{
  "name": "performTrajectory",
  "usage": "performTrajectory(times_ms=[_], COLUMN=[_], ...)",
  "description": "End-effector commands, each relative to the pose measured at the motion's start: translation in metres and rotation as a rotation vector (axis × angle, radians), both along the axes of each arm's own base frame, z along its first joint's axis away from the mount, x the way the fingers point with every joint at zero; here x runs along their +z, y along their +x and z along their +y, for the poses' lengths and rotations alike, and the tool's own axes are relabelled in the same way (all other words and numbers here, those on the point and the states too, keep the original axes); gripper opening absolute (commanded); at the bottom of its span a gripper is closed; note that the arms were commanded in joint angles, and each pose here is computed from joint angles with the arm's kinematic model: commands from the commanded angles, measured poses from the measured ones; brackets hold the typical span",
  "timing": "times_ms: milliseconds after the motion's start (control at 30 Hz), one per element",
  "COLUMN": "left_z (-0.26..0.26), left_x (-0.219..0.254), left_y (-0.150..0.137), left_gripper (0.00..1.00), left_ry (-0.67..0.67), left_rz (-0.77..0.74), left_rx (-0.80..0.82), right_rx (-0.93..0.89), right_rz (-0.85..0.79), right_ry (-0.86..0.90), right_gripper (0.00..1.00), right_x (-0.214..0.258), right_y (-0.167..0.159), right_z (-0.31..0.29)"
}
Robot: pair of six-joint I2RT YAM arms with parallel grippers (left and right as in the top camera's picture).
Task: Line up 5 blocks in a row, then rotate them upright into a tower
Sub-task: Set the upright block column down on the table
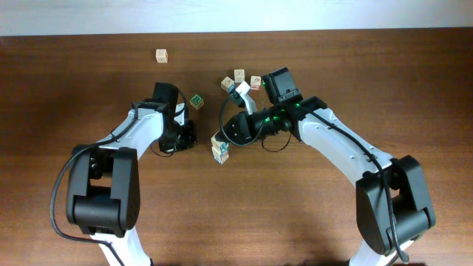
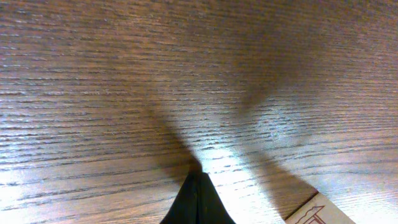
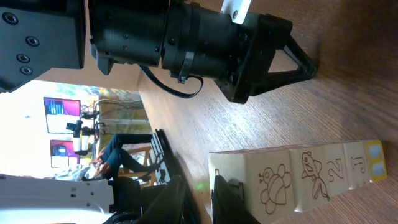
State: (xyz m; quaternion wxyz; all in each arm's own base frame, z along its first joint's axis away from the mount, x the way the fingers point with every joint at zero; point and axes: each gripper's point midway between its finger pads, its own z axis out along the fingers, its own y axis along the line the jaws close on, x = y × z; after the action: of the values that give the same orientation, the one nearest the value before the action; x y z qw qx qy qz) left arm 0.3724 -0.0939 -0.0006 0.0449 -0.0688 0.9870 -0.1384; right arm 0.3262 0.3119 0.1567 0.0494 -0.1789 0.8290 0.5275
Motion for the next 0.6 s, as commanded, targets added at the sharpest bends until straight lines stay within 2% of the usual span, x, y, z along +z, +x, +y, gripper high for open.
performTrajectory(times_ms=[0, 567], left_z=[0.003, 0.002], left_x=[0.0, 0.003], left_y=[0.003, 0.006], left_gripper=[0.0, 0.0], left_ry=[0.016, 0.016], left_rz=[-0.002, -0.008], left_rx=[0.008, 0.008], right_rx=[-0.015, 0.003], right_rz=[0.037, -0.033], right_ry=[-0.02, 0.046], right_gripper=[0.18, 0.22], right_x=[-0.007, 0.044], right_y=[0.005, 0.01], right_z=[0.001, 0.007])
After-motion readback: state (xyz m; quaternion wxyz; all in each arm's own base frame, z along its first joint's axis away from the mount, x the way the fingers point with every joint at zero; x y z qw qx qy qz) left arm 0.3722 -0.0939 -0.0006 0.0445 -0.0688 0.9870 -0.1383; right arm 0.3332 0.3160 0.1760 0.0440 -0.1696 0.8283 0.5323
